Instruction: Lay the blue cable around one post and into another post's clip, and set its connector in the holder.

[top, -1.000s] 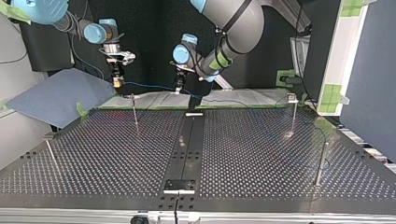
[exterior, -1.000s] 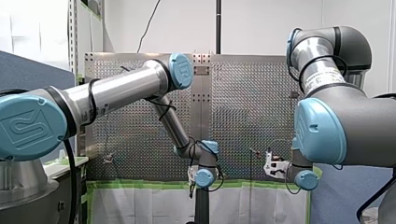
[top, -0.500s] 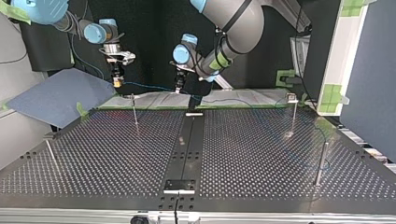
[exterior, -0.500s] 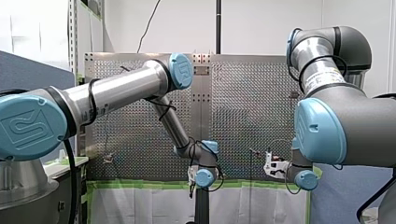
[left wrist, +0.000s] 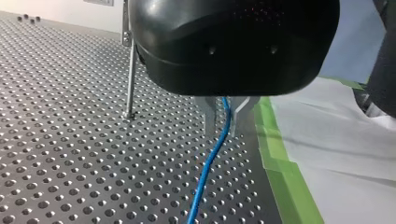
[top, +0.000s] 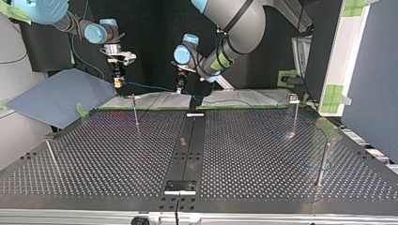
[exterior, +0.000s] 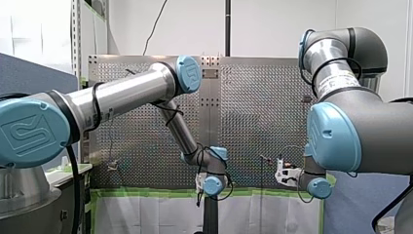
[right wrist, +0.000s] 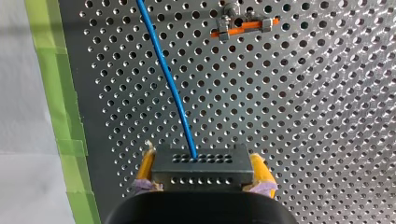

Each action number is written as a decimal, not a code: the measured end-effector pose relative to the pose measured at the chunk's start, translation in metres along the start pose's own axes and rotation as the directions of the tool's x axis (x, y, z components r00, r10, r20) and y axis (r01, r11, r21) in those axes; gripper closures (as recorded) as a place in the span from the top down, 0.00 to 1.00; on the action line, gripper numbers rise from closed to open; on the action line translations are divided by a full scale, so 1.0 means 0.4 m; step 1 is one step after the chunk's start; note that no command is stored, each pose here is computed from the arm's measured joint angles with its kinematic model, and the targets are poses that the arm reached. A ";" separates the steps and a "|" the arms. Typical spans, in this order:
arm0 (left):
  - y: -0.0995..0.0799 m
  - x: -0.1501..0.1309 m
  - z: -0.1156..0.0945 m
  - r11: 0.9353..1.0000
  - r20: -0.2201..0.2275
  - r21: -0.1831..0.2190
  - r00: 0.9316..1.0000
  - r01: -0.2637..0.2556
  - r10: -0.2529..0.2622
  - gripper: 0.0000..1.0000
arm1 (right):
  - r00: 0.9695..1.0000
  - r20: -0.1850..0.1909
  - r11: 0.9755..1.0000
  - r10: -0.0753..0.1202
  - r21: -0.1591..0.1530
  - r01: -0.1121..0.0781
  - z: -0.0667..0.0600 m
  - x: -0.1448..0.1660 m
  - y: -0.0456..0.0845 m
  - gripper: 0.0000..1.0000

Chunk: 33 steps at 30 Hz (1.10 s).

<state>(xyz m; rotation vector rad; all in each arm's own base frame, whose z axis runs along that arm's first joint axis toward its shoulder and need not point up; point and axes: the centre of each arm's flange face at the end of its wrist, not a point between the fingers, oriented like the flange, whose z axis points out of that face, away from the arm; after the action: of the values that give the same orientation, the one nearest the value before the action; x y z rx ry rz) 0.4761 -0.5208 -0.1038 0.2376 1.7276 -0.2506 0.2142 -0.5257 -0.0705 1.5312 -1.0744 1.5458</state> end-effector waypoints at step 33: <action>0.032 0.001 0.003 0.990 -0.020 -0.074 0.993 -0.117 0.116 0.30 | 1.000 0.011 1.000 -0.005 -0.002 0.005 -0.003 -0.003 -0.001 0.00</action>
<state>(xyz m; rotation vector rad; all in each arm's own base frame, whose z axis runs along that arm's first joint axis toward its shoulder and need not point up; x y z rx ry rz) 0.4809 -0.5090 -0.1047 0.2847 1.7279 -0.0977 0.2142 -0.5245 -0.0716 1.5416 -1.0766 1.5344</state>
